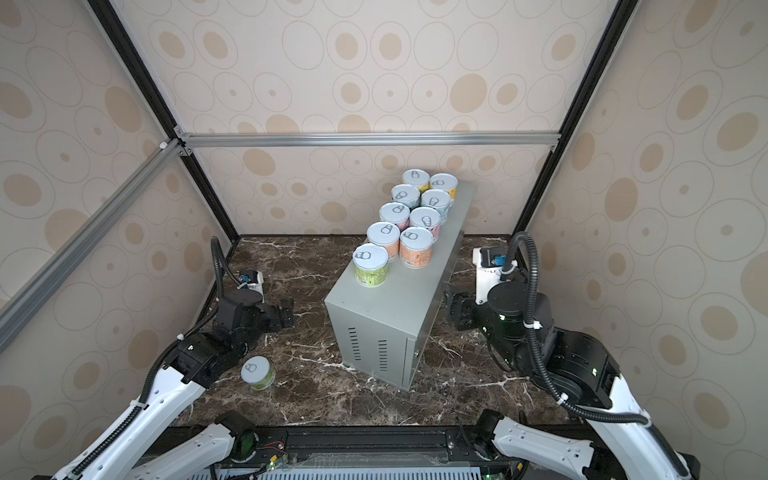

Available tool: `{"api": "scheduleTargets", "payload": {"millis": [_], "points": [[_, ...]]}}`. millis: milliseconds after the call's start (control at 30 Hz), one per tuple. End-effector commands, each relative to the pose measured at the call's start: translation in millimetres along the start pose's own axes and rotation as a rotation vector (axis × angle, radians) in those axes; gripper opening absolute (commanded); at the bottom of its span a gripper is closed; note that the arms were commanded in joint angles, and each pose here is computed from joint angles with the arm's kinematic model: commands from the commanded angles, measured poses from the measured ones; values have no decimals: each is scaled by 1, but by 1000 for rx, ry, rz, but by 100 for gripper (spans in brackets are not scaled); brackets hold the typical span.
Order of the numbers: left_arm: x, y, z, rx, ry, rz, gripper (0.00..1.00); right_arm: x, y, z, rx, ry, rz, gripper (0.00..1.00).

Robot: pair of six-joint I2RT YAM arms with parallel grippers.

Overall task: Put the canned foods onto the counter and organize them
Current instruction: 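Withdraw the right gripper while the left gripper moves toward the white-lidded can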

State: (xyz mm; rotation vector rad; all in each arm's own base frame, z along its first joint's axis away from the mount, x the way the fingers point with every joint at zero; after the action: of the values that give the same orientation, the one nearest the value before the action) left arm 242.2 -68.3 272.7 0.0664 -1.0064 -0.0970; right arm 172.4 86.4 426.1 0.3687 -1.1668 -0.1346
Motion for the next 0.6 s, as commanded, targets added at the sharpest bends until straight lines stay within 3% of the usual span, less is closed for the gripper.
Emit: {"api": "scheduleTargets", "payload": {"millis": [0, 233, 567], "points": [[9, 6, 7, 16, 10, 52, 99, -6, -22, -4, -101, -25, -2, 74], [1, 9, -7, 10, 80, 100, 99, -27, -49, -34, -196, 4, -68, 77], [-19, 42, -24, 128, 216, 188, 99, -77, -117, -96, -278, 117, -389, 81]]}}
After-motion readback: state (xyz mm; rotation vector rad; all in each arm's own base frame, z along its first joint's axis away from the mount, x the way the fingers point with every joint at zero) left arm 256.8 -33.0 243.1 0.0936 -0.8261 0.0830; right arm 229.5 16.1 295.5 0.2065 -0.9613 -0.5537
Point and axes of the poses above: each gripper's point midway between its finger pads, its own z axis back along the fingers, its own y axis along the line the jaws close on, x = y × z, the point moved 4 cm from there along z, back along the fingers, and after that the axes turned 15 degrees about -z, right-handed, at the moved point
